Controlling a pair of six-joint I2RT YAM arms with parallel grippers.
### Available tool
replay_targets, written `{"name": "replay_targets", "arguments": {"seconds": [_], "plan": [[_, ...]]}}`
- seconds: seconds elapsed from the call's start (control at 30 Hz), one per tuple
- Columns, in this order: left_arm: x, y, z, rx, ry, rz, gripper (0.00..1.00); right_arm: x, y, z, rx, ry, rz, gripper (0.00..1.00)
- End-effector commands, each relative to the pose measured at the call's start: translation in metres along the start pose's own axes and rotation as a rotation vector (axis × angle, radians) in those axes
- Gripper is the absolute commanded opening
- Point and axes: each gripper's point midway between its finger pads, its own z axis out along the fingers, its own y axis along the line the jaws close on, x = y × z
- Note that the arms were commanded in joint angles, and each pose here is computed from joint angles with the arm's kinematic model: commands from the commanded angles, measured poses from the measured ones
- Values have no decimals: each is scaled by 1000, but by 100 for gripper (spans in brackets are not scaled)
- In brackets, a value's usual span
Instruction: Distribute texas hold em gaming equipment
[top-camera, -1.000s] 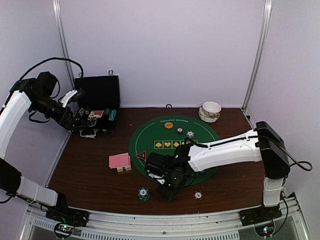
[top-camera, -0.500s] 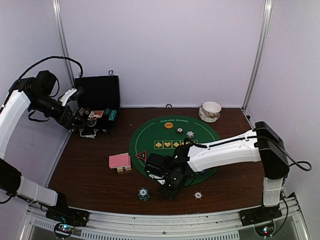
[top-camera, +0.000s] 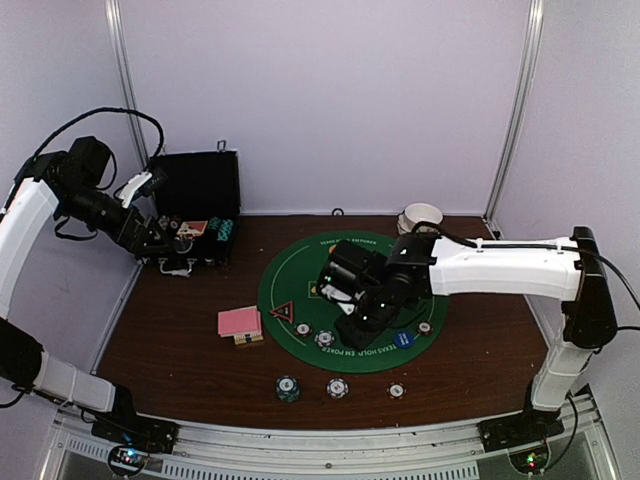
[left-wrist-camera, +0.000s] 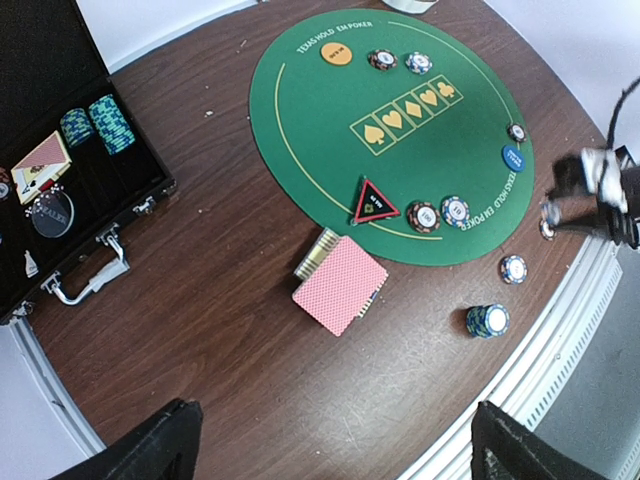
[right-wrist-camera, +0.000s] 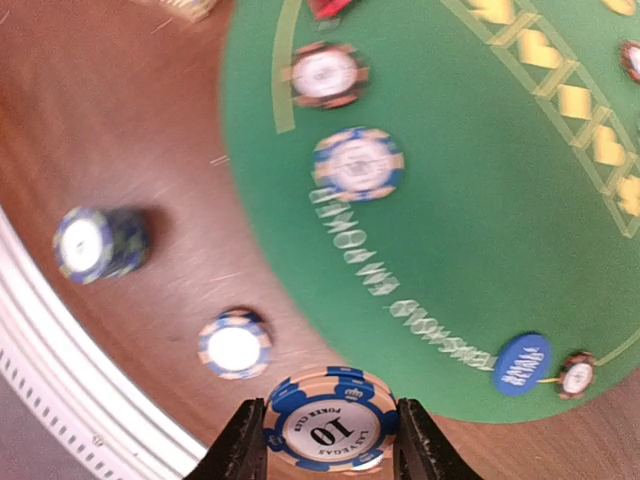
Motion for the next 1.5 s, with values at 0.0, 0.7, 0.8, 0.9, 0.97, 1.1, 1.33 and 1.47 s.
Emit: {"name": "replay_targets", "arguments": {"seconds": [0.0,0.7,0.8,0.9,0.97,1.1,1.33,1.47], "plan": [[-4,-1,-2,1,-1,-3,98,5,-74,-2,136,0,139,23],[-1,0,1,5,17,-3,98,57,-243,59,301,66,609,21],[-4,0,-2,2,8,-4,98,58,-245,66,302,77,613,21],[-4,-1,-3,-2,7,-5,98,58,-249,66,307,81,615,21],[-2,-2,-4,-3,13,-6,98,58,-250,66,307,80,618,21],[-1,-2,-5,-7,15,-5,98,61,-251,67,303,78,626,21],[-1,-2,-5,-4,13,-3,98,68,-251,70,299,89,634,21],[-2,-2,-4,3,15,-5,98,74,-249,70,298,93,642,20]]}}
